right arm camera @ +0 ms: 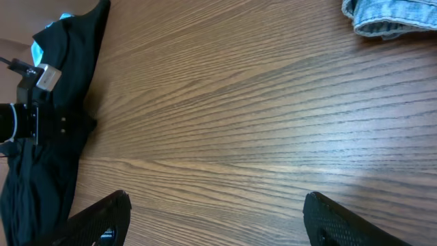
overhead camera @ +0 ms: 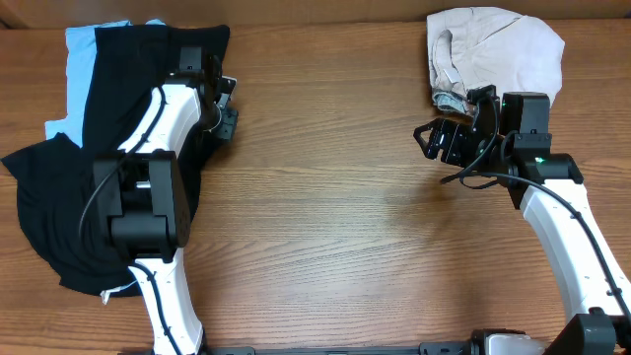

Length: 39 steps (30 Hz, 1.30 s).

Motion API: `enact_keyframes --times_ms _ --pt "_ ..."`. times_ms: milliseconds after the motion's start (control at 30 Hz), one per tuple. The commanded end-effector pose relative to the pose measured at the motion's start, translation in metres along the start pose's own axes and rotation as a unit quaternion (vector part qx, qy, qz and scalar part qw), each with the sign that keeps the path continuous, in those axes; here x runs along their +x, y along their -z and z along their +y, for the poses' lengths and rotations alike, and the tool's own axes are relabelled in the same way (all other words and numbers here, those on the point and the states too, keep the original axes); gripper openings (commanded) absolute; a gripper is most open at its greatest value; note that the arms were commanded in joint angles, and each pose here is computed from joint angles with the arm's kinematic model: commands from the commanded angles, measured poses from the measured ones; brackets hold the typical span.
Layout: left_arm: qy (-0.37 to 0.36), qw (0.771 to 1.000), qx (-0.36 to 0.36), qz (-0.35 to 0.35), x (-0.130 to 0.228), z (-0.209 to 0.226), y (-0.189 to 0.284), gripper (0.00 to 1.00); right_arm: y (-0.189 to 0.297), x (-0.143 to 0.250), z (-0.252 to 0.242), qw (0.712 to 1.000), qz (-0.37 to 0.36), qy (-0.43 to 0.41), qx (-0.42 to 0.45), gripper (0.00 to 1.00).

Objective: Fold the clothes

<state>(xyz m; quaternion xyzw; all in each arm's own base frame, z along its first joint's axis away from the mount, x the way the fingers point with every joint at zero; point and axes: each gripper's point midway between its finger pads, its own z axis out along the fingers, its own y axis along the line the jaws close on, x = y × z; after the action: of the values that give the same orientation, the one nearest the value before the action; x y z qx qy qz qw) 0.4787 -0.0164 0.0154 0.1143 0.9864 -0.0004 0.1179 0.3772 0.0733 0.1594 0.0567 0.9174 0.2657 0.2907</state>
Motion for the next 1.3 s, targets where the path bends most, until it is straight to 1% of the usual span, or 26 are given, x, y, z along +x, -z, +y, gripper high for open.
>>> enact_keyframes --times_ms 0,167,333,433,533,667,833,1000,1033,1267 --pt "-0.002 1.0 -0.001 0.002 -0.001 0.001 0.002 0.04 0.003 -0.01 0.002 1.0 -0.013 0.006 0.005 0.85" --pt "0.002 1.0 0.003 0.007 -0.011 0.0 0.027 0.04 0.003 -0.011 0.003 1.0 -0.013 0.006 0.004 0.85" --pt "-0.011 1.0 0.019 -0.011 -0.037 -0.016 0.086 0.04 0.003 -0.011 0.003 1.0 -0.013 0.006 0.004 0.84" --pt "-0.029 0.998 0.042 -0.047 -0.059 -0.037 0.131 0.04 0.003 -0.01 0.003 1.0 -0.013 0.004 0.004 0.84" --pt "-0.055 0.989 0.082 -0.112 -0.086 -0.07 0.181 0.04 0.003 -0.01 0.004 1.0 -0.011 0.004 -0.001 0.84" --pt "-0.104 0.958 0.152 -0.22 -0.117 -0.122 0.255 0.04 0.003 -0.008 0.008 1.0 -0.007 0.004 -0.01 0.84" --pt "-0.105 0.924 0.172 -0.326 -0.135 -0.154 0.337 0.04 0.003 -0.006 0.008 1.0 -0.002 0.002 -0.013 0.84" --pt "-0.114 0.885 0.187 -0.412 -0.139 -0.178 0.402 0.04 0.002 -0.003 0.018 0.999 0.005 0.007 -0.036 0.84" --pt "-0.113 0.874 0.192 -0.432 -0.139 -0.183 0.418 0.04 0.002 -0.002 0.02 0.999 0.006 0.013 -0.037 0.84" --pt "-0.1 0.826 0.214 -0.512 -0.141 -0.192 0.478 0.04 -0.006 0.002 0.044 0.997 0.009 0.043 -0.061 0.84"
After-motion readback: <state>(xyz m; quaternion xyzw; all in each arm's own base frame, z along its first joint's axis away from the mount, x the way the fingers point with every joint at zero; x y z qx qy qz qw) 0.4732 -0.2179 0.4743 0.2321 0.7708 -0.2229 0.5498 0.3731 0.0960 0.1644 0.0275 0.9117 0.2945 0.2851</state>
